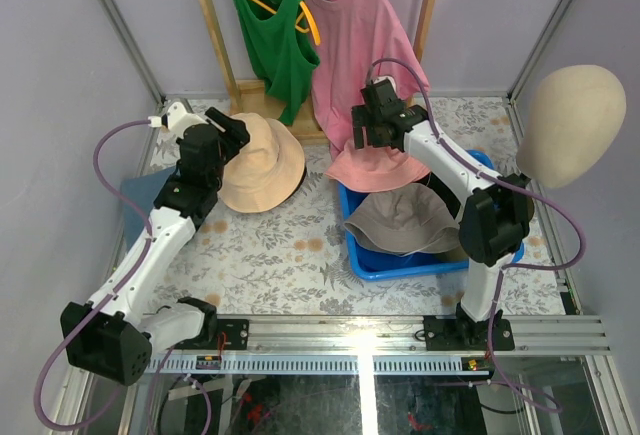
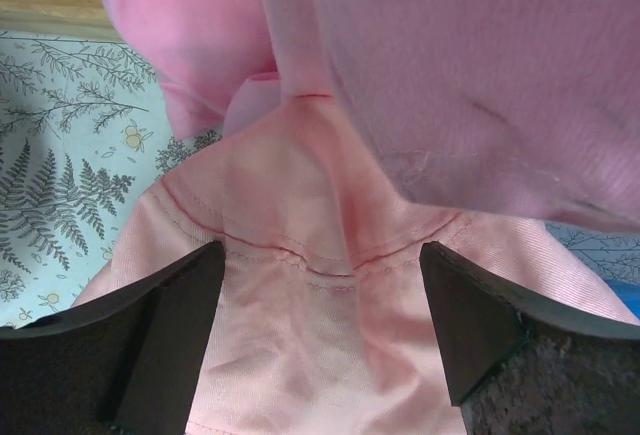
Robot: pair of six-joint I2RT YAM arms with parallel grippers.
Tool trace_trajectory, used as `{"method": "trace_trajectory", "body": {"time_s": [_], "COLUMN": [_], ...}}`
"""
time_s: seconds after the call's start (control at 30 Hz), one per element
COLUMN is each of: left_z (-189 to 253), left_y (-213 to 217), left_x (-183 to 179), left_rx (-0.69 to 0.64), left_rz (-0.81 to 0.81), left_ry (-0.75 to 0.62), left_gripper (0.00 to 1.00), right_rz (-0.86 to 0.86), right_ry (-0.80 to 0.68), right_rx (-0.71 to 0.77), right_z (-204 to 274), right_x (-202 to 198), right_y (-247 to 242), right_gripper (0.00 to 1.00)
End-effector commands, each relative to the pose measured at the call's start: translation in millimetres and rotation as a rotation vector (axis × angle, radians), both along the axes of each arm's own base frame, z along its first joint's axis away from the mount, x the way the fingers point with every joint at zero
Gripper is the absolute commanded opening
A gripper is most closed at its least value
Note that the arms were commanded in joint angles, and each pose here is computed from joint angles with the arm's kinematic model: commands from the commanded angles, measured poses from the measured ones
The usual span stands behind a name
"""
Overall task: Stack the hats
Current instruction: Pick up the hat from the bin.
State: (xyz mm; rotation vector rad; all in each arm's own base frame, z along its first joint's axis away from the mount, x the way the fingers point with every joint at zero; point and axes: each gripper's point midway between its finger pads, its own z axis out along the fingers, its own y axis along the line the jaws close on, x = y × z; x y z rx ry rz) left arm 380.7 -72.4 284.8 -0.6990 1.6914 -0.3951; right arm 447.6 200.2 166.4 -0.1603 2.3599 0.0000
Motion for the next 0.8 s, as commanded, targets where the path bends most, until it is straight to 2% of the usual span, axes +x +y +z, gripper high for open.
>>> {"method": "trace_trajectory", "body": {"time_s": [0.0, 0.03, 0.1, 0.2, 0.23, 0.37, 0.4, 0.5, 0.77], "left_z": [23, 23, 23, 24, 24, 23, 23, 23, 26], "left_y": [2, 2, 2, 0, 0, 0, -1, -2, -13], "left_x": [3, 3, 5, 5, 5, 5, 4, 2, 0], "left_rx": [0.041, 0.041, 0.042, 0.043, 0.042, 0.037, 0.034, 0.031, -0.001], "left_rz": [0.007, 0.007, 0.005, 0.001, 0.0, -0.001, -0.001, -0.007, -0.056], "left_ry": [-0.057, -0.058, -0.059, -0.062, -0.063, -0.063, -0.063, -0.066, -0.072], "left_gripper": [0.62, 0.62, 0.62, 0.62, 0.62, 0.62, 0.62, 0.62, 0.65], "right_rz": [-0.002, 0.0, 0.011, 0.019, 0.019, 0.018, 0.019, 0.02, 0.084], "right_ry": [-0.013, -0.011, -0.005, 0.019, 0.025, 0.032, 0.022, -0.03, -0.229], "right_rx": [-0.003, 0.008, 0.027, 0.056, 0.061, 0.072, 0.078, 0.104, 0.316], "right_z": [8, 7, 5, 1, 1, 2, 7, 30, 143], "right_x": [1, 0, -3, -6, -7, -10, -11, -12, -24], "right_y": [-7, -7, -5, -4, -4, -5, -4, -5, 11], "right_gripper": [0.85, 0.81, 0.66, 0.33, 0.26, 0.08, 0.05, 0.03, 0.0]}}
